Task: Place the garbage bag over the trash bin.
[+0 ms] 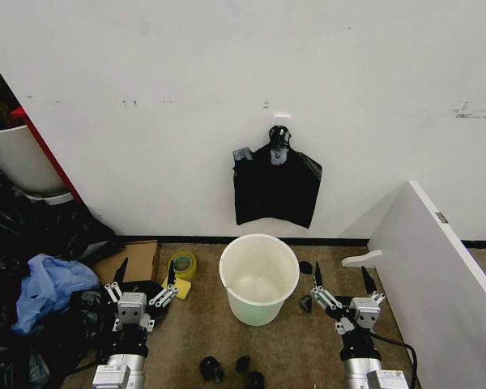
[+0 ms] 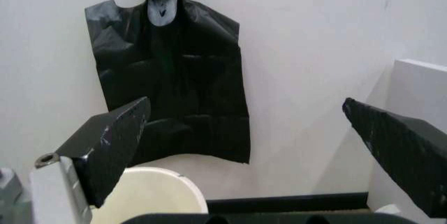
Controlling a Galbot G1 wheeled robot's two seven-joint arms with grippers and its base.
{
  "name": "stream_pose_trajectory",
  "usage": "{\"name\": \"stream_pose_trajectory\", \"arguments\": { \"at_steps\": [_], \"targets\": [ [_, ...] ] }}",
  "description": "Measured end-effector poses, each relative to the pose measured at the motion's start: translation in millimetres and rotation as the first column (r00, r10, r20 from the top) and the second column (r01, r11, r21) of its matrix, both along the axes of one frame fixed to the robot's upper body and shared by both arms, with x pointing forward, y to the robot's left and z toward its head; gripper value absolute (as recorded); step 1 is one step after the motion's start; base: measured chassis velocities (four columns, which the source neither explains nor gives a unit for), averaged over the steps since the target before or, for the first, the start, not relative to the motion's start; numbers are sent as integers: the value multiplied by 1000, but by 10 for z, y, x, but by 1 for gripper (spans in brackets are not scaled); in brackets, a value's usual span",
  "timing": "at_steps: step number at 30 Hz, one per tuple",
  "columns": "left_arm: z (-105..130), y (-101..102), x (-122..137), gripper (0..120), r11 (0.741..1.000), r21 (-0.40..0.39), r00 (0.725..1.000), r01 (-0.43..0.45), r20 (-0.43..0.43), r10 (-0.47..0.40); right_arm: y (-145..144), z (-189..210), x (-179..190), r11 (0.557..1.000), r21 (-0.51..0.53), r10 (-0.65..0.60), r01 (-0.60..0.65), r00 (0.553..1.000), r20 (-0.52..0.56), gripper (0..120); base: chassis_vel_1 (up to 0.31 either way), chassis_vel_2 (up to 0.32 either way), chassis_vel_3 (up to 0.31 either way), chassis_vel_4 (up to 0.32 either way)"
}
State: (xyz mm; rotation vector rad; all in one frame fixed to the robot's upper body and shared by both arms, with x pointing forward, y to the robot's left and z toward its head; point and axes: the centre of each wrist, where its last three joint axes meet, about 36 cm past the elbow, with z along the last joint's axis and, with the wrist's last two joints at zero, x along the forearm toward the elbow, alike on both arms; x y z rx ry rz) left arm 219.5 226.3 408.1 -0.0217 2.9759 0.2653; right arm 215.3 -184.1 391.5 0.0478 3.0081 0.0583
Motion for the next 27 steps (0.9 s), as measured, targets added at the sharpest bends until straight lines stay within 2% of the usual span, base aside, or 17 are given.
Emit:
{"name": "stream_pose_trajectory", "arguments": {
  "at_steps": [23,25,27],
  "targets": [
    [-42,7,0,100,1000,-2,1000,-3,-7,3,3,-14,140,999,45,23,-22,1000,-19,100,0,0,0,0],
    [-58,12,-1,100,1000,-1,1000,-3,-10,3,0,11,211,996,79,45,-43,999,-20,100,0,0,0,0],
    [-71,30,8,100,1000,4,1000,-3,-9,3,-22,81,371,982,168,89,-86,996,-14,100,0,0,0,0]
  ]
}}
